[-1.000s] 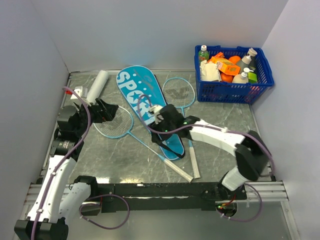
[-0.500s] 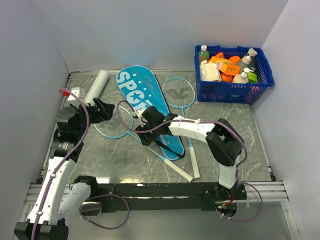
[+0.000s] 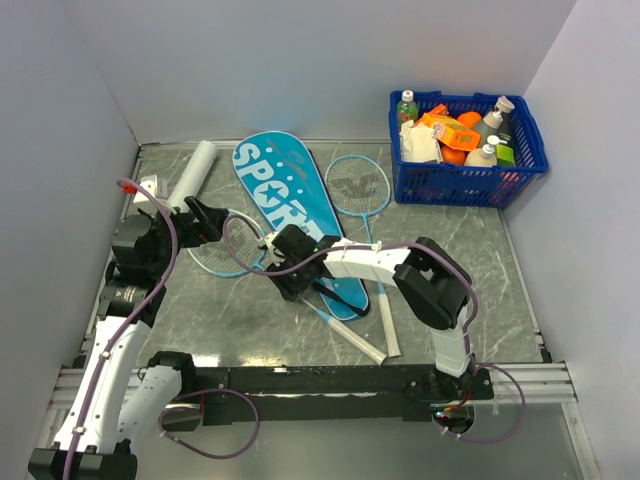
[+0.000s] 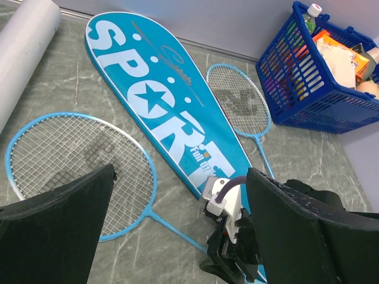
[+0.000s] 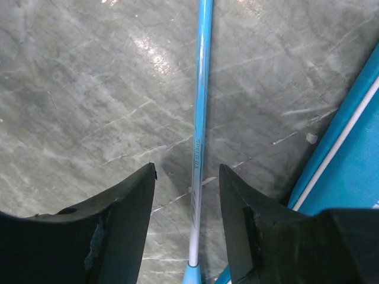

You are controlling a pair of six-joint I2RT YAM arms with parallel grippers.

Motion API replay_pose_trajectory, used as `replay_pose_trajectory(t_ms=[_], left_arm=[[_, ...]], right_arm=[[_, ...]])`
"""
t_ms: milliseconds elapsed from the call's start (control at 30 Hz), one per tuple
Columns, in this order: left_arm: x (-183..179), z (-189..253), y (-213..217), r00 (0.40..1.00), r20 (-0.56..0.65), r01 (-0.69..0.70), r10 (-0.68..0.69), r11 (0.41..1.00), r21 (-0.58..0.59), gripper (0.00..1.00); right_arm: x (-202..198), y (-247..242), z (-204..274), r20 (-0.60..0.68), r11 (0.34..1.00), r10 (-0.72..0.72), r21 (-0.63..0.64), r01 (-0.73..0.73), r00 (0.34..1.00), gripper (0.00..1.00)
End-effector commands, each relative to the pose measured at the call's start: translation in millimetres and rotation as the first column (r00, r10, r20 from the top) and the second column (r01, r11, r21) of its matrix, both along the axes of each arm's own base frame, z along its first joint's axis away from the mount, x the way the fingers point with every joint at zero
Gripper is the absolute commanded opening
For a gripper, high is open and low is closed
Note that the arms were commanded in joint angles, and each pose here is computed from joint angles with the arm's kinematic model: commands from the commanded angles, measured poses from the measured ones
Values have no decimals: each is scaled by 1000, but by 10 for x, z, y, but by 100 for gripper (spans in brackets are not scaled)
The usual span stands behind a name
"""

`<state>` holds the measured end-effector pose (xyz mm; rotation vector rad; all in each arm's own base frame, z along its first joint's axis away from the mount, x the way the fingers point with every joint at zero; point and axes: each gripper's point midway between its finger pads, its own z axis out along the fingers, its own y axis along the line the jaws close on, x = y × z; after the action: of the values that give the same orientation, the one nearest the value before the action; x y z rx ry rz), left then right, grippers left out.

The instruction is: Pack up the badminton gear

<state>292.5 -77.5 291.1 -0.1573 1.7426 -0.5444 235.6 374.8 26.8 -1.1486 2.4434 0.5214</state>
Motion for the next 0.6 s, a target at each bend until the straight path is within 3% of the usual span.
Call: replay_pose_trajectory(t_ms=[0, 200, 400, 567], left_arm=[[-33, 146, 42, 999, 43, -17, 17, 1000, 1, 97], [-44, 153, 51, 999, 47, -22, 22, 1000, 1, 97], [-53, 154, 68, 998, 49, -30, 30, 1000, 1, 96], [-66, 170, 138, 996, 58, -63, 63, 998, 2, 97]], right_arm=[[38, -24, -38, 27, 998, -32, -45, 34, 999, 49], [23, -93, -163, 39, 992, -60, -106, 64, 997, 33], [9, -111, -246, 33, 986, -113, -123, 117, 993, 0], [9, -1, 50, 26, 987, -160, -22, 160, 987, 0]])
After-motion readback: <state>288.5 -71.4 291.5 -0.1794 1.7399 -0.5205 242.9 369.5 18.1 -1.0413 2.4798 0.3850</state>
